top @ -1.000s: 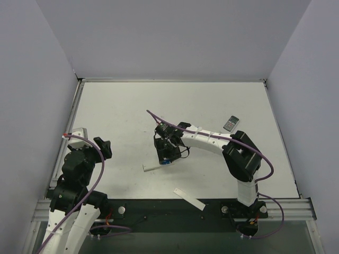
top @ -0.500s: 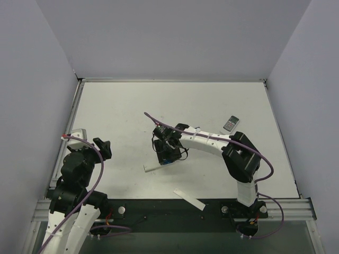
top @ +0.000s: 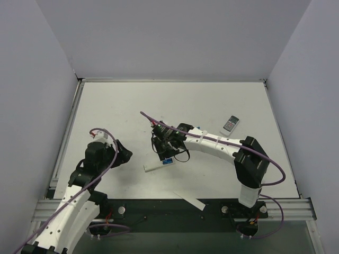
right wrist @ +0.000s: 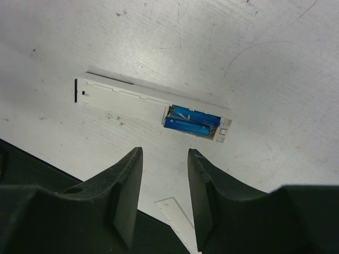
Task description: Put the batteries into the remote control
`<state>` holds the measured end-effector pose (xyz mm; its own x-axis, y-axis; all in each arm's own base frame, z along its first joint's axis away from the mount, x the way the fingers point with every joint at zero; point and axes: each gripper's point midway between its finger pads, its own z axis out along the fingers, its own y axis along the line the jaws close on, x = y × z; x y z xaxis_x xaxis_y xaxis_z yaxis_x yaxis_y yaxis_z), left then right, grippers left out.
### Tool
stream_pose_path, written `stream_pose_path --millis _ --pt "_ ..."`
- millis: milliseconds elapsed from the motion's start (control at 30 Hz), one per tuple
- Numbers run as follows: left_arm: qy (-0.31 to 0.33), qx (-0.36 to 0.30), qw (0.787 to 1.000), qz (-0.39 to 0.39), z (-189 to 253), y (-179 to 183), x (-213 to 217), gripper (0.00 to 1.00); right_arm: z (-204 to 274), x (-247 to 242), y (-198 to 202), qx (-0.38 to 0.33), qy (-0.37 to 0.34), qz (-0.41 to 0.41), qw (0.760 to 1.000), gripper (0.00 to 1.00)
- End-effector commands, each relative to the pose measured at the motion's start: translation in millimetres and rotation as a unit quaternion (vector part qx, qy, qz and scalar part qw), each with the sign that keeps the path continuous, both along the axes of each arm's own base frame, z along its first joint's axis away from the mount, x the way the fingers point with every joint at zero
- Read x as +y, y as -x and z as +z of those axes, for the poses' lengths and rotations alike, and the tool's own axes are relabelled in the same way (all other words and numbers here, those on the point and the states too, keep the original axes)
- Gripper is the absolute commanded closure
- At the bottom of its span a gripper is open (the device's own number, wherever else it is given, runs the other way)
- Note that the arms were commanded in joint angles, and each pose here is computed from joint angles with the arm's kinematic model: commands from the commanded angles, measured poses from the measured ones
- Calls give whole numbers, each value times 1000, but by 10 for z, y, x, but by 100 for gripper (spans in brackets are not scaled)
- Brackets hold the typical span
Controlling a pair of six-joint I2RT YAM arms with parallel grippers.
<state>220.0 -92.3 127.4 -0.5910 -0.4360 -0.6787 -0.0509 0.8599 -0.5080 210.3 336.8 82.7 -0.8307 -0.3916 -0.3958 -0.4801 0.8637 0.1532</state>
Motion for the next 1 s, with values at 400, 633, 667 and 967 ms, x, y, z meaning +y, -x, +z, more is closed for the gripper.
stream_pose_path --millis 400,633,667,967 --pt "92 107 987 -73 -725 52 -865 32 -192 47 48 25 14 9 1000 70" --pt "69 129 987 -71 -891 118 -864 39 -220 44 68 29 15 10 999 71" --pt "68 132 986 -70 -915 135 -858 40 -236 36 66 30 17 9 999 71" --pt "66 133 987 -67 -976 233 -827 42 -324 21 72 39 27 5 999 74"
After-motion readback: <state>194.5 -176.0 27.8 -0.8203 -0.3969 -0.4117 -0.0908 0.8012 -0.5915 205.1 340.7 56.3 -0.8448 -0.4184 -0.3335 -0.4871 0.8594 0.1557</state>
